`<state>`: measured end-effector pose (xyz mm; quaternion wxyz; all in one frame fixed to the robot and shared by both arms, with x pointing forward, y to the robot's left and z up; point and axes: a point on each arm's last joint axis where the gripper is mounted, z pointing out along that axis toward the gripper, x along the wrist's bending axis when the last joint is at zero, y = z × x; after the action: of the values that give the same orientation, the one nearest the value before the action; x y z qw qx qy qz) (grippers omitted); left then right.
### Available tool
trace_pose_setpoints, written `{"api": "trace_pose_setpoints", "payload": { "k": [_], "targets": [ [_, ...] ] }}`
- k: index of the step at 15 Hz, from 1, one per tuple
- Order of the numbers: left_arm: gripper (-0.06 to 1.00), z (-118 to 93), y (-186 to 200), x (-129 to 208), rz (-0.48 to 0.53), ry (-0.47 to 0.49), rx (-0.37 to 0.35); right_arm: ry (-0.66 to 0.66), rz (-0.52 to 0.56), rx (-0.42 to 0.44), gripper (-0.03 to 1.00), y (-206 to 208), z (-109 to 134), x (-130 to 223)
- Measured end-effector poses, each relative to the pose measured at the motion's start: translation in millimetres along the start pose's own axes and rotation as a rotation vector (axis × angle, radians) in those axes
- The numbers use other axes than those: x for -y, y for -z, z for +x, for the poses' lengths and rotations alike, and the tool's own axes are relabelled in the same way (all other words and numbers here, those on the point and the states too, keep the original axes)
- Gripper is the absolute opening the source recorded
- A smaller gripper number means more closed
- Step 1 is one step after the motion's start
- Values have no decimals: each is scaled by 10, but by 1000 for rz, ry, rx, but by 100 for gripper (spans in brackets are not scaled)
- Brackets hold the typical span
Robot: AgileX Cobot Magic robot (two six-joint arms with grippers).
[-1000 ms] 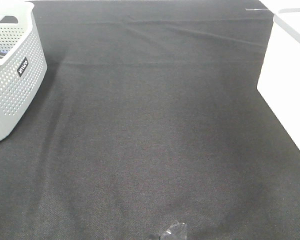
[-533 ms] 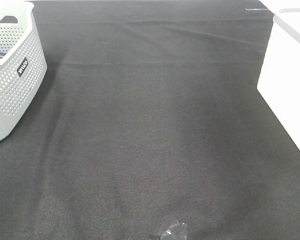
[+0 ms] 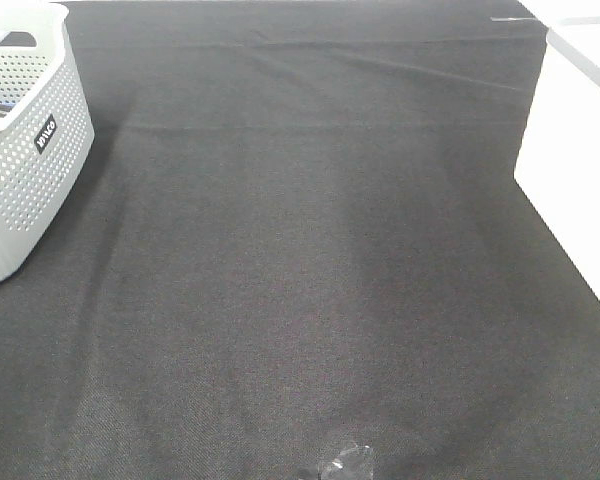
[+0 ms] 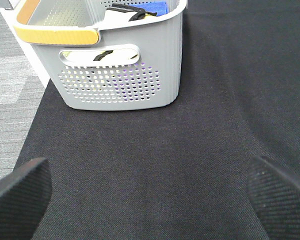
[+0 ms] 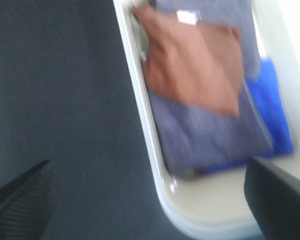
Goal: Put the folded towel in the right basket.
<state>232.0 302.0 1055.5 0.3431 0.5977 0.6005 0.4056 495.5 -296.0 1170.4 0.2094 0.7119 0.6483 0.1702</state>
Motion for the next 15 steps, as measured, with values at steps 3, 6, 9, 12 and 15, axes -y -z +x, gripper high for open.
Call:
{"api": "trace_pose_setpoints", "payload": {
  "k": [3,6,9,12,15],
  "targets": [
    [99,0,0,0,0,0,0,2,0,8,96,208,-103,670],
    [99,0,0,0,0,0,0,-6,-68,0,96,388,-215,1504],
    [99,0,0,0,0,0,0,-22,-238,-19,96,431,-309,2308],
    [99,0,0,0,0,0,0,-41,-416,-48,96,447,-354,2766],
    [99,0,0,0,0,0,0,-46,-464,-79,96,396,-344,2924]
  ]
}}
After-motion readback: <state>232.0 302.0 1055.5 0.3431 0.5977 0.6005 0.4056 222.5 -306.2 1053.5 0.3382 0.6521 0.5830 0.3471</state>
